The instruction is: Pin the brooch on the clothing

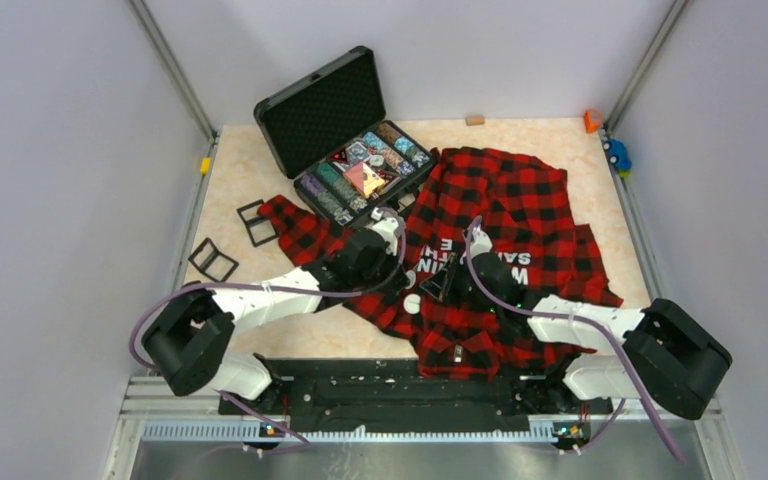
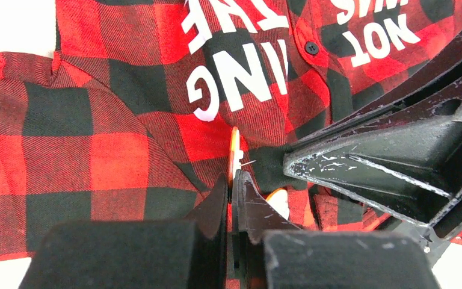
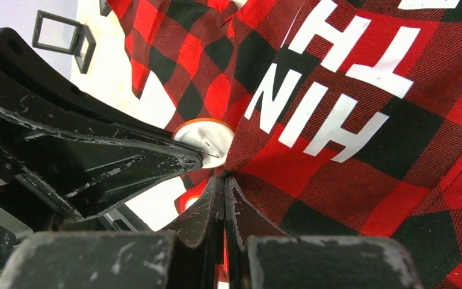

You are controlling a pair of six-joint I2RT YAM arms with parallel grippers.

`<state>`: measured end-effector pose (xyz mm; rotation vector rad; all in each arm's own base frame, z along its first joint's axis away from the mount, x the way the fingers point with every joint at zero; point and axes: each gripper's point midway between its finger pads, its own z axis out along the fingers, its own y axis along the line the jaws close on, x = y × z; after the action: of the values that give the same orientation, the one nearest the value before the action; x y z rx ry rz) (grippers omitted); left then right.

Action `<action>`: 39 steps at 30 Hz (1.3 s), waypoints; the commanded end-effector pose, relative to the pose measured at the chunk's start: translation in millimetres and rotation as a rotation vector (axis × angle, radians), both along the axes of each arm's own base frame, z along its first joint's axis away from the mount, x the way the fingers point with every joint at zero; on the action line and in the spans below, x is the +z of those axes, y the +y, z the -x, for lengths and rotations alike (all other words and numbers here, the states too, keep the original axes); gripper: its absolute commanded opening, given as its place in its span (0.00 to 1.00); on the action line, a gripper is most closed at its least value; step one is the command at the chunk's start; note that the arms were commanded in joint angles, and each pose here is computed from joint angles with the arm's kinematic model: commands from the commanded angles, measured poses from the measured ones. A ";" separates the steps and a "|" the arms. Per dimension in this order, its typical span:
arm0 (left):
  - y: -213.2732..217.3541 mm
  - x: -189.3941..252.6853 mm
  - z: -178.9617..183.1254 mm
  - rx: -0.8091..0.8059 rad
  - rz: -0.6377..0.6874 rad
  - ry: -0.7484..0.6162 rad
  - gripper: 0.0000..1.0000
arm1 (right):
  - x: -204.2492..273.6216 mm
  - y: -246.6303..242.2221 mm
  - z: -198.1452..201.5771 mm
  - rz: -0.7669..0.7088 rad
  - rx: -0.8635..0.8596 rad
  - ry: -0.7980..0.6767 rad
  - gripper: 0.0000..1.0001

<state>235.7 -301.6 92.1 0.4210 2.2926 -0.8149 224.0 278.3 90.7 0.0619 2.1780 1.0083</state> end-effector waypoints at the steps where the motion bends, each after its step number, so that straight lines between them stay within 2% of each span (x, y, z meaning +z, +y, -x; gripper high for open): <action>1: -8.2 7.8 -8.6 0.000 -0.043 -0.049 0.00 | 20.7 7.0 -3.0 -0.059 0.011 -0.066 0.00; 11: -11.4 -2.2 -5.3 -0.021 -0.129 -0.029 0.00 | 24.4 8.8 -3.1 -0.066 0.024 -0.084 0.00; 23: -19.0 -3.4 -3.1 -0.056 -0.157 -0.031 0.00 | 24.4 21.4 1.8 -0.058 0.089 -0.089 0.00; 29: -20.4 0.6 -3.9 -0.054 -0.143 -0.040 0.00 | 12.6 25.5 3.2 -0.037 0.110 -0.064 0.00; 36: -24.2 19.3 -2.1 -0.049 -0.047 -0.087 0.00 | -2.3 27.3 4.8 -0.015 0.125 -0.043 0.00; 39: -22.1 20.0 -1.4 -0.044 -0.045 -0.092 0.00 | -6.0 26.3 5.4 -0.011 0.122 -0.038 0.00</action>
<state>233.3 -314.3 85.6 0.5448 2.3294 -0.6757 215.5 288.1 65.4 -0.0405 2.2379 1.0162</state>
